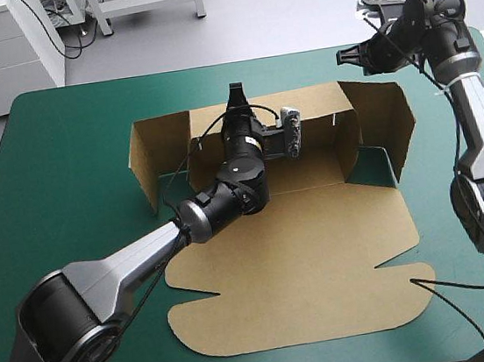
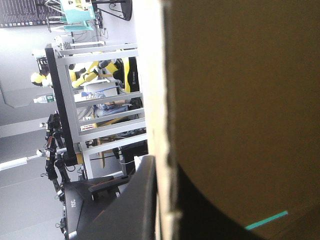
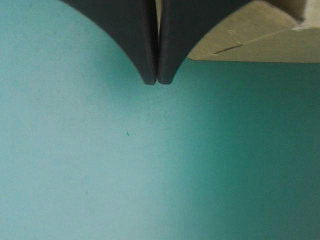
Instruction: Fold the box
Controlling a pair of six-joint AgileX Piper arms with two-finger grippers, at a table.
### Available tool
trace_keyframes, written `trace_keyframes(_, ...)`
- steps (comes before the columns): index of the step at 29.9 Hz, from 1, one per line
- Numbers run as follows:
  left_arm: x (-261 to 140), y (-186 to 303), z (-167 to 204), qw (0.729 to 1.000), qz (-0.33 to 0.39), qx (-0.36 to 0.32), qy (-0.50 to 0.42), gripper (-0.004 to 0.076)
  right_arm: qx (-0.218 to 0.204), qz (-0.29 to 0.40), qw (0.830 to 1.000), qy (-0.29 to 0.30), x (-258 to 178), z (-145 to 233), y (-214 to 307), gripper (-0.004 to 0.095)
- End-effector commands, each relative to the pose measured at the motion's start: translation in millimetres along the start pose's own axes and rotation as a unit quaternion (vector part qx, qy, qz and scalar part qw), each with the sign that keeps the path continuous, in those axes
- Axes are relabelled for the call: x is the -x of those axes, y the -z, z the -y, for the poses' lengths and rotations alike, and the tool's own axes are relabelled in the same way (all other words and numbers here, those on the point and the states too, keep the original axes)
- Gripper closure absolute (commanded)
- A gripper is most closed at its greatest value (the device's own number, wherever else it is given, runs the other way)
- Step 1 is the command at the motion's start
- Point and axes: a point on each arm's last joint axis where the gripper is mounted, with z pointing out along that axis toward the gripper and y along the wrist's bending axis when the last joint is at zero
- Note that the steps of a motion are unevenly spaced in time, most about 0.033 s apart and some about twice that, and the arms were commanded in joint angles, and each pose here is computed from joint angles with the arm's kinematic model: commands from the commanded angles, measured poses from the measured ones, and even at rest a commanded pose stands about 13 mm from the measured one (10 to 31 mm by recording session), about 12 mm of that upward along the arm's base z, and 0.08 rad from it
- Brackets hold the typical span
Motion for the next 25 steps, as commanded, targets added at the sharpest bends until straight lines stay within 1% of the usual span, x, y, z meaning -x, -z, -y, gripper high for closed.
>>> trace_keyframes(1,3,16,-17,0.999,0.032,0.018,0.023,0.0731,0.007,0.036,0.999,-0.002,6,3,37,0.0926)
trace_keyframes(5,4,16,-17,0.999,0.034,0.018,0.023,0.0731,0.043,0.039,0.998,-0.001,6,-4,39,0.0926)
trace_keyframes(10,3,16,-17,0.999,0.033,0.018,0.023,0.0731,0.060,0.028,0.998,-0.011,2,-7,38,0.0926)
trace_keyframes(13,3,16,-17,0.999,0.033,0.018,0.023,0.0731,0.059,0.013,0.998,-0.009,-6,-6,36,0.0926)
trace_keyframes(17,3,16,-17,0.999,0.033,0.018,0.023,0.0731,0.058,-0.004,0.998,0.015,-16,-6,38,0.0926)
trace_keyframes(22,3,16,-17,0.999,0.033,0.018,0.023,0.0731,0.058,-0.001,0.998,0.032,-24,-8,53,0.0927)
trace_keyframes(25,3,16,-17,0.999,0.033,0.018,0.023,0.0731,0.064,-0.012,0.997,0.044,-32,-9,54,0.0927)
